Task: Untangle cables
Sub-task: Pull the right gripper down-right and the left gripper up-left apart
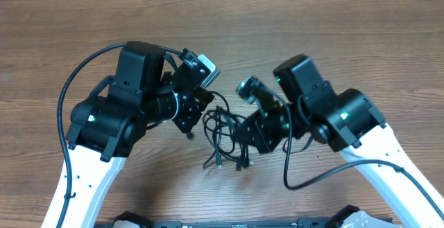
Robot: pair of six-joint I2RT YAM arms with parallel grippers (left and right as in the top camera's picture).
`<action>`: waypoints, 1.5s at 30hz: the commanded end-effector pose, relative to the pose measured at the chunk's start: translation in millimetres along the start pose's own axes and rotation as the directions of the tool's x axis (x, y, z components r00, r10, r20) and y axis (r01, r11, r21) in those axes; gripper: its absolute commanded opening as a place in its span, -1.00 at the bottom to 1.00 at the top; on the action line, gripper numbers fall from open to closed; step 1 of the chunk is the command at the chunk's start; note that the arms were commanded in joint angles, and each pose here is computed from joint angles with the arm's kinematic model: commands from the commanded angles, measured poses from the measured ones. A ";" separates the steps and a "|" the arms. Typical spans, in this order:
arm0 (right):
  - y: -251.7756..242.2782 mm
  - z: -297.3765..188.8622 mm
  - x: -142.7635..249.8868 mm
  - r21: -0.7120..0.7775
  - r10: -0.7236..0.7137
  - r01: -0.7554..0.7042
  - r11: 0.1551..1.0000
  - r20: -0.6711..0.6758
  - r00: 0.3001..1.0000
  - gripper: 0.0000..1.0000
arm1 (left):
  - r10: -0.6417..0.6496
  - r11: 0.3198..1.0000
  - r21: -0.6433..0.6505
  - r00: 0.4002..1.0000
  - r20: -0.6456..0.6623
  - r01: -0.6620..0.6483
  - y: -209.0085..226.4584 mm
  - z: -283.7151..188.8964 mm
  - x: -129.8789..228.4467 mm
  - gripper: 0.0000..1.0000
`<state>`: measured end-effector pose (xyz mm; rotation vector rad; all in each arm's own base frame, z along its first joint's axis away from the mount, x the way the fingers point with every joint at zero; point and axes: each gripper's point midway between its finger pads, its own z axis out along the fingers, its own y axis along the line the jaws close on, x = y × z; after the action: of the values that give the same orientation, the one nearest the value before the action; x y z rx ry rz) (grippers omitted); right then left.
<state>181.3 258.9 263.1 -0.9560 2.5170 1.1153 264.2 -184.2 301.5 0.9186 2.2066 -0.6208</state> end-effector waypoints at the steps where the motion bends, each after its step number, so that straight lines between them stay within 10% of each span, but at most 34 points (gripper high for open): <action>1: 34.4 6.4 16.3 -0.095 -0.127 0.121 0.988 -0.058 0.990 -0.92 | 0.020 0.998 -0.052 1.000 0.017 -0.019 9.3 -3.7 -5.9 -0.92; 16: 87.5 17.9 26.1 -0.247 -0.275 0.255 0.935 -0.051 0.960 -0.92 | -0.012 0.958 -0.285 0.999 -0.053 -0.004 49.5 -10.5 7.5 -0.92; 30: 116.1 -17.0 26.1 -0.287 -0.345 0.354 0.890 0.083 0.935 -0.92 | -0.254 0.774 -0.600 0.967 -0.003 0.202 157.7 -26.1 25.4 -0.91; 45: 112.5 -73.7 -0.7 -0.017 -0.331 0.359 0.933 0.346 0.878 -0.92 | -0.462 0.657 -0.652 0.886 0.048 0.378 214.1 -41.4 66.8 -0.92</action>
<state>99.4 274.9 363.6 -1.2112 1.9650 1.2689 368.9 -6.5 244.0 0.1537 2.5011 0.0550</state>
